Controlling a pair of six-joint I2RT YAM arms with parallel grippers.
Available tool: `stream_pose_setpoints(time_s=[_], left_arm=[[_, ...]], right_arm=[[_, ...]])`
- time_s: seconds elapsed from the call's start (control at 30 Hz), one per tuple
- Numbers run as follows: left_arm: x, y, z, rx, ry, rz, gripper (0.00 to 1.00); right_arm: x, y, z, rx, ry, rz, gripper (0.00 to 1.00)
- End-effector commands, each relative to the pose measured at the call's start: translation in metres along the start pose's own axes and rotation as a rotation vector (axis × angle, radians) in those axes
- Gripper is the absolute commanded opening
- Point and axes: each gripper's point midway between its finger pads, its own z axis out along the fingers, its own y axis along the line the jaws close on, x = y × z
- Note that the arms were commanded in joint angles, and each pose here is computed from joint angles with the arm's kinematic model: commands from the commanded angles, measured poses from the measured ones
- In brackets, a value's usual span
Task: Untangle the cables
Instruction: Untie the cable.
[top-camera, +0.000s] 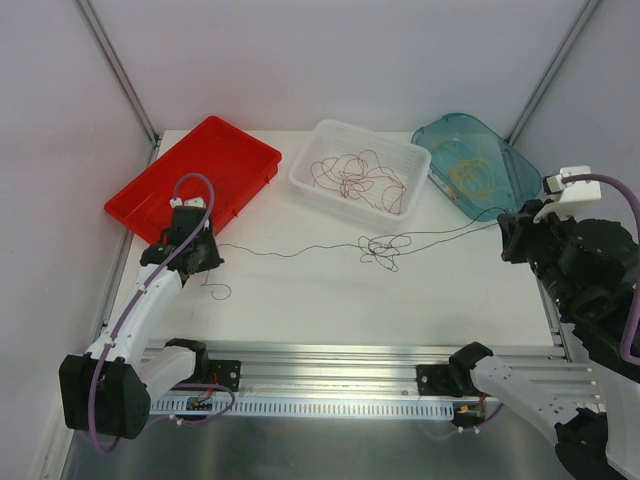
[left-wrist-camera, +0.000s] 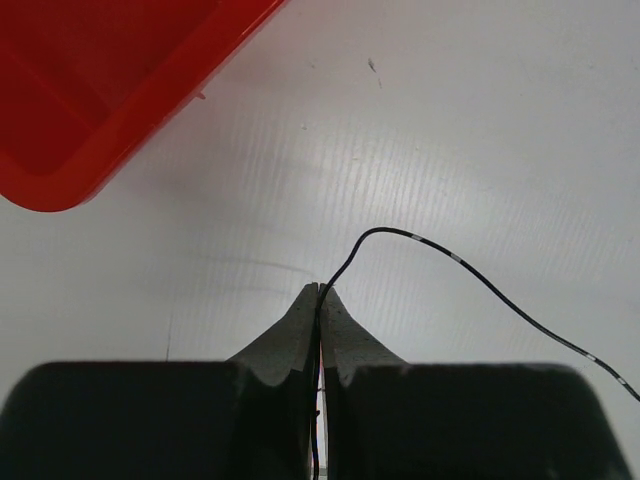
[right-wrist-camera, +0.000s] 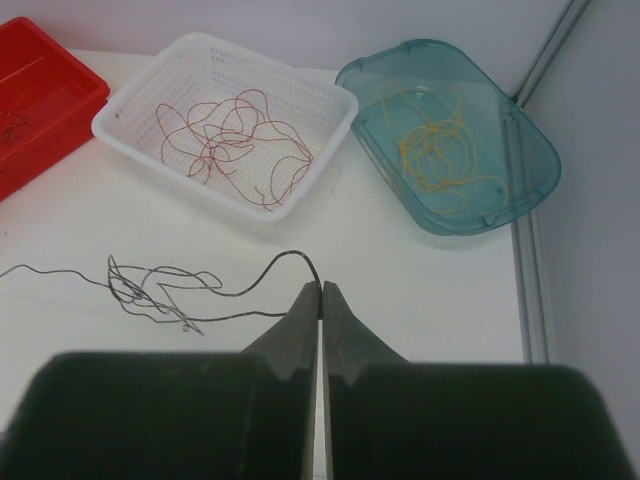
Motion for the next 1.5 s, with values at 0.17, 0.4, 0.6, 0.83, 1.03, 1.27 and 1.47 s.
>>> stream_pose_setpoints(time_s=[0.17, 0.4, 0.6, 0.83, 1.03, 1.27, 1.47], left_arm=[[-0.004, 0.029, 0.001, -0.135, -0.009, -0.067, 0.00], [-0.018, 0.048, -0.008, -0.198, -0.063, -0.099, 0.00], [-0.049, 0.072, -0.039, -0.200, -0.191, -0.225, 0.00], [-0.136, 0.064, -0.138, -0.142, -0.522, -0.287, 0.00], [-0.177, 0.070, -0.212, -0.184, -0.714, -0.316, 0.00], [-0.183, 0.044, -0.235, -0.045, -0.738, -0.235, 0.00], [-0.118, -0.037, -0.164, 0.423, -0.423, -0.110, 0.00]], right_arm=[[-0.037, -0.058, -0.039, 0.246, -0.174, 0.041, 0.01], [-0.025, -0.085, -0.049, 0.393, -0.208, 0.060, 0.01], [0.010, -0.092, -0.031, 0.491, -0.066, -0.035, 0.01], [0.057, -0.078, 0.004, 0.491, 0.072, -0.064, 0.01], [0.106, -0.060, 0.034, 0.459, 0.238, -0.060, 0.01], [0.192, -0.024, 0.070, 0.299, 0.562, 0.064, 0.01], [0.239, 0.030, 0.095, 0.046, 0.666, 0.182, 0.01]])
